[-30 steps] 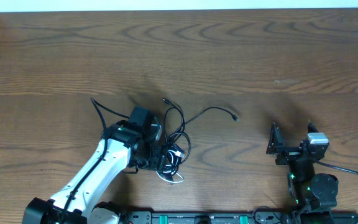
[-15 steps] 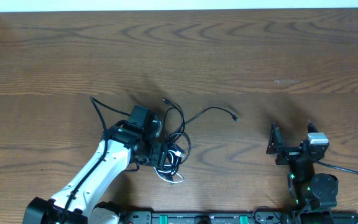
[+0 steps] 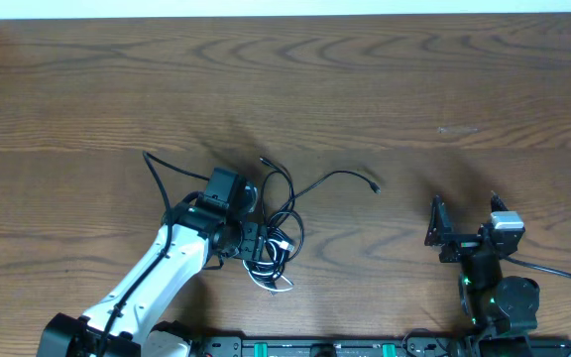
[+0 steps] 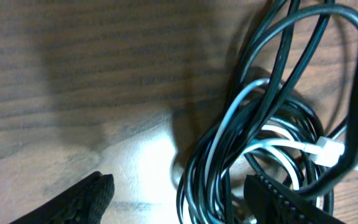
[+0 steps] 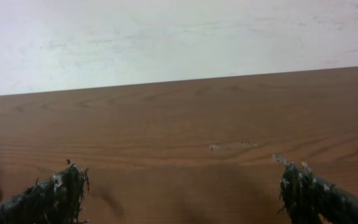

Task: Untangle cables
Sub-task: 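Lower the left gripper onto the cable bundle and close on it, then lift the grasped cable bundle upward with the left gripper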

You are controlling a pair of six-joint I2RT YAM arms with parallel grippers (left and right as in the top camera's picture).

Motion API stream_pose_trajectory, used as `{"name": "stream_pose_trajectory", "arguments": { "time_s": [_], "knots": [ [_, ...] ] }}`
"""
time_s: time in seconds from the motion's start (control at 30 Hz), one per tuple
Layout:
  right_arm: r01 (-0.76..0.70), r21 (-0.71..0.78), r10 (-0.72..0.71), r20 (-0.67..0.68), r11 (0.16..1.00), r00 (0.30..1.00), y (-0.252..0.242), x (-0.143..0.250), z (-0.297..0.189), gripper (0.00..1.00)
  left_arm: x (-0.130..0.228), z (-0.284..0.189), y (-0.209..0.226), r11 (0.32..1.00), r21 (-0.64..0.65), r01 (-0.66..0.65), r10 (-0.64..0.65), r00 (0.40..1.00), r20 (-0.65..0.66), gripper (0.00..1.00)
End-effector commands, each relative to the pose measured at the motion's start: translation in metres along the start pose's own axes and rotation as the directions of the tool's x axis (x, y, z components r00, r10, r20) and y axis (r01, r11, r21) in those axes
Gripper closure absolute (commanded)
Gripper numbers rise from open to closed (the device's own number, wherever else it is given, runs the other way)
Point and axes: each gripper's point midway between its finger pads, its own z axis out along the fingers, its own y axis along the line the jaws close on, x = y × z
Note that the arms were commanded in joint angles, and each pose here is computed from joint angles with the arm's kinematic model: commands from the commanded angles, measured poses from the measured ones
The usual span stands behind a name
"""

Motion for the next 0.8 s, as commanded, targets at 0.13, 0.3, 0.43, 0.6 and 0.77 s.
{"name": "stream_pose_trajectory", "arguments": {
  "time_s": [0.13,0.3,0.43,0.6,0.77],
  "knots": [
    [0.015,0.007,-0.015,0.002,1.0,1.0,-0.001,0.0,0.0,0.01,0.02,0.015,0.008,1.0,-0.02,0.01,-0.01,0.999,-0.04,0.31],
    [0.015,0.007,-0.015,0.002,1.0,1.0,-0.001,0.0,0.0,0.01,0.021,0.016,0.008,1.0,-0.021,0.009,-0.01,0.999,-0.042,0.43],
    [0.015,0.007,-0.015,0.002,1.0,1.0,-0.001,0.0,0.0,0.01,0.018,0.016,0.007,1.0,-0.019,0.008,-0.009,0.999,-0.031,0.63],
    [0.015,0.007,-0.015,0.002,1.0,1.0,-0.001,0.0,0.0,0.01,0.013,0.016,0.006,1.0,-0.014,0.005,-0.005,1.0,-0.008,0.91],
    [0.015,0.007,-0.015,0.002,1.0,1.0,-0.001,0.0,0.0,0.01,-0.01,0.014,0.002,1.0,0.003,-0.009,0.009,0.996,0.085,0.92]
  ]
}}
